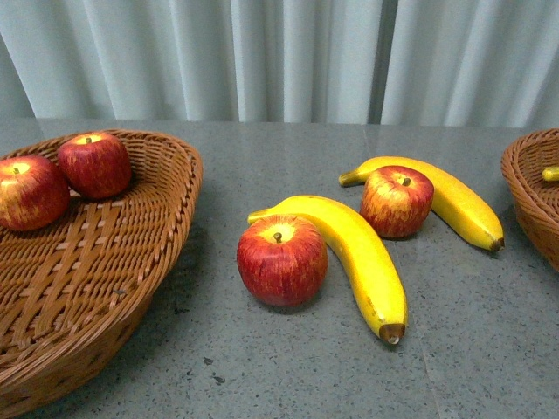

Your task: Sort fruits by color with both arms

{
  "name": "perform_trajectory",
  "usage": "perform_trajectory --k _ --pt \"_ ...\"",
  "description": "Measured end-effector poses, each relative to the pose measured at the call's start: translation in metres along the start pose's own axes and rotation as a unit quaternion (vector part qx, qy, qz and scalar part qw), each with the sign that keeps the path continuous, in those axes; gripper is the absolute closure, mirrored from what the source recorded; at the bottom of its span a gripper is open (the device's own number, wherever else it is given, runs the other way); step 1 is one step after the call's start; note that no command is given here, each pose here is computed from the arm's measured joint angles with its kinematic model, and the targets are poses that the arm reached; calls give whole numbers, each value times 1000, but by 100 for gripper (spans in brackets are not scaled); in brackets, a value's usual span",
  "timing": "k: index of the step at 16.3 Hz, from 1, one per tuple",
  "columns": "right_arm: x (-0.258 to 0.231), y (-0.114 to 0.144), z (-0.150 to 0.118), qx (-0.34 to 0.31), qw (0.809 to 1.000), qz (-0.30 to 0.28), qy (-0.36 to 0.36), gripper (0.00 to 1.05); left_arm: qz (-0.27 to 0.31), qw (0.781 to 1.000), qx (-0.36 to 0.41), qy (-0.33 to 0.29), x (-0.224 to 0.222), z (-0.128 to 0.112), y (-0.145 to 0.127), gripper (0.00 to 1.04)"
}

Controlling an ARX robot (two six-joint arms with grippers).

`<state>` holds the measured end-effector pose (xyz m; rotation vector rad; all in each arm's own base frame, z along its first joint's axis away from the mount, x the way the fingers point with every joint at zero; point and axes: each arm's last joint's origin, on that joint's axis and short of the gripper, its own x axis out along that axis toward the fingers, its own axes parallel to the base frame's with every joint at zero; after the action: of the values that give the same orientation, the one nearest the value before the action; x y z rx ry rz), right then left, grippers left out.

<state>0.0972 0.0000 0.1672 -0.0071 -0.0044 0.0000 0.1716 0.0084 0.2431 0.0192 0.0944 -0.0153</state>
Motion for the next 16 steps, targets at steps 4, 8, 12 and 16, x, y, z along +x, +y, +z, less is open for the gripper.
perform_trajectory --k 4,8,12,16 --pt "0 0 0 0 1000 0 0 7 -158 985 51 38 73 33 -45 7" --pt "0 0 0 0 1000 0 0 7 -273 954 83 96 103 15 -106 7" --pt "0 0 0 0 1000 0 0 7 -299 932 122 166 125 -23 -130 7" --pt "0 0 0 0 1000 0 0 7 -330 915 145 181 135 -37 -148 7"
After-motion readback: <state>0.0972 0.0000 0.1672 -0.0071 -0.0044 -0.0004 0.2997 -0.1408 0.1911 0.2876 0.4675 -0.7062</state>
